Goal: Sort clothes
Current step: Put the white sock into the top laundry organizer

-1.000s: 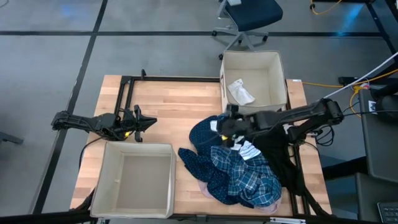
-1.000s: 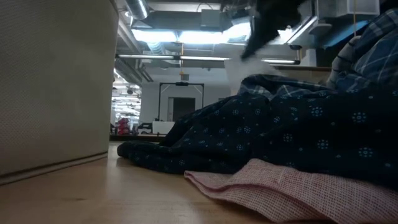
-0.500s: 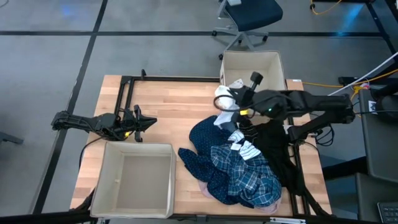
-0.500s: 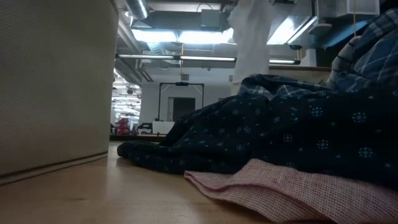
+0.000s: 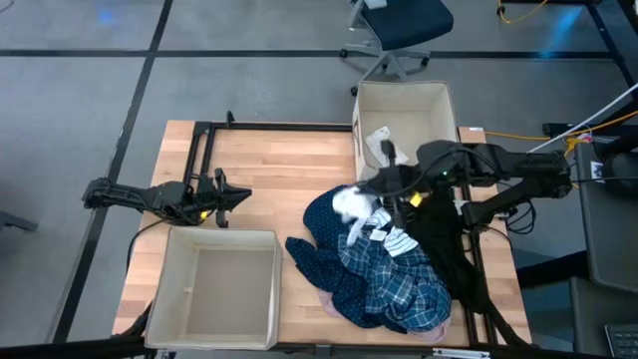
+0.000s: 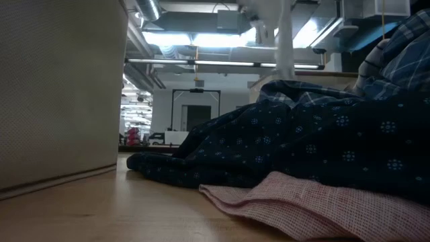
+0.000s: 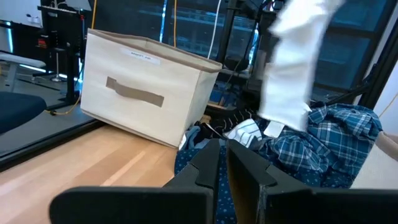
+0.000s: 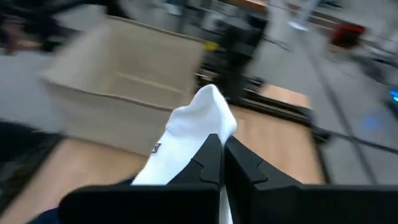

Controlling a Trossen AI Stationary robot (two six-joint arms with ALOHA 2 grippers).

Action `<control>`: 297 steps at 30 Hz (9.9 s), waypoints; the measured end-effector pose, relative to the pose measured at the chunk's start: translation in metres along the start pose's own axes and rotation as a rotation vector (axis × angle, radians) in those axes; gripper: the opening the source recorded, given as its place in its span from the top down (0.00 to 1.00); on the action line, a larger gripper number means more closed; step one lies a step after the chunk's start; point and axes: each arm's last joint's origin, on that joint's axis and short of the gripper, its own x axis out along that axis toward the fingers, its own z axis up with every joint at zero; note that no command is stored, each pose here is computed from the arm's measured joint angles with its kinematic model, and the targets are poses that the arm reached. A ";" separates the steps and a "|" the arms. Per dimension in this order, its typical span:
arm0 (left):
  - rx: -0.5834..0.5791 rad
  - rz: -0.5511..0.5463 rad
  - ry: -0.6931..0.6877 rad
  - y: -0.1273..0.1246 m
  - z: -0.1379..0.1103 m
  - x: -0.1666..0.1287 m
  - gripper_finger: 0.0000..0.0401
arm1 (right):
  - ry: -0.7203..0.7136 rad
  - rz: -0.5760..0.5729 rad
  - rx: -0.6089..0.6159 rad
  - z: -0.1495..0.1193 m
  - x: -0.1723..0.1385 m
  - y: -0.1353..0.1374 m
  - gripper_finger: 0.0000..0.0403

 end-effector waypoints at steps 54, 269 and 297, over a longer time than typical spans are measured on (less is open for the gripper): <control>-0.021 0.000 0.001 0.000 0.000 0.000 0.95 | 0.635 -0.392 0.278 -0.152 0.141 0.021 0.44; -0.092 0.010 0.005 0.000 -0.001 0.001 0.95 | 0.761 -0.200 0.078 -0.156 0.195 -0.028 0.97; -0.092 0.011 0.009 0.000 -0.001 0.001 0.95 | 0.320 -0.915 0.108 -0.051 -0.047 -0.105 0.98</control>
